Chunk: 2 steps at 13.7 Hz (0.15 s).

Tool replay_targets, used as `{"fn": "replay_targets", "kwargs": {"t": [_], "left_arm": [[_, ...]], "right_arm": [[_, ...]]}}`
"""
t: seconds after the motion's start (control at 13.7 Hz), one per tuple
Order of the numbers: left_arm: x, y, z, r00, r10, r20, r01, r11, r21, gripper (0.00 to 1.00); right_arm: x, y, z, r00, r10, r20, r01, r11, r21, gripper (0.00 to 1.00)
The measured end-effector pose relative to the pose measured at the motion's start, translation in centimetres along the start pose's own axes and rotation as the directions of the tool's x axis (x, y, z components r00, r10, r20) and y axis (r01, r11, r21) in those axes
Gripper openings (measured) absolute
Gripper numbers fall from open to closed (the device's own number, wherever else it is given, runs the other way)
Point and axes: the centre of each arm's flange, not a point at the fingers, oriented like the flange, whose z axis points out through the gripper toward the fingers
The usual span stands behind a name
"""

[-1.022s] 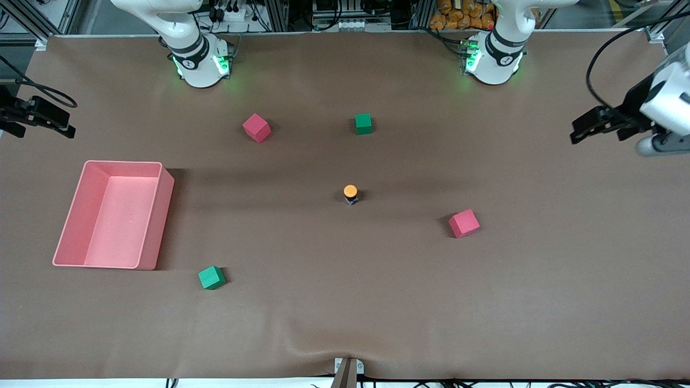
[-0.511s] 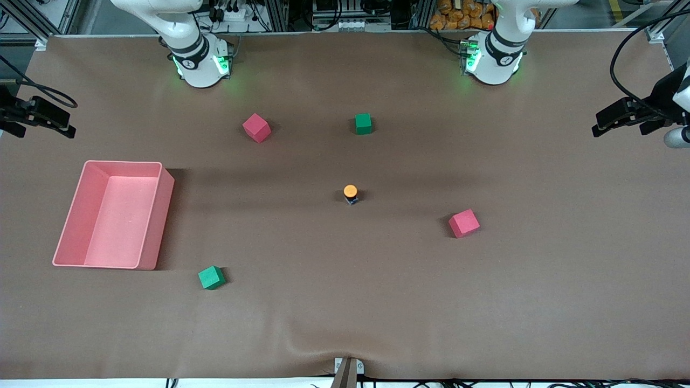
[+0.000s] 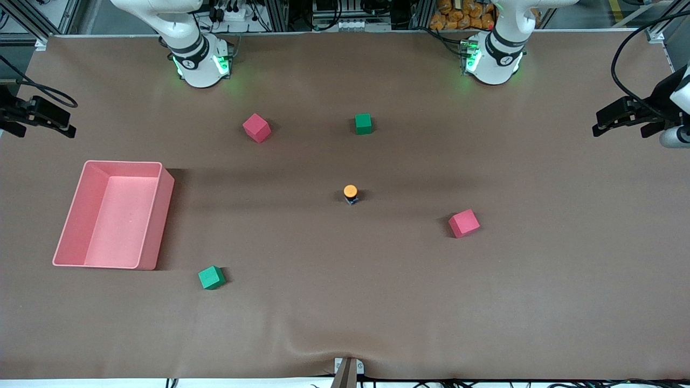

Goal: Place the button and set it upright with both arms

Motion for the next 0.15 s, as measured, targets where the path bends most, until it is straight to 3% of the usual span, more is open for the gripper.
{"fn": "replay_targets", "kwargs": {"t": [0.15], "left_arm": [[0.01, 0.0, 0.02, 1.0, 0.0, 0.0, 0.0, 1.0, 0.0, 1.0]], "right_arm": [[0.01, 0.0, 0.08, 1.0, 0.0, 0.002, 0.0, 1.0, 0.0, 1.0]]}}
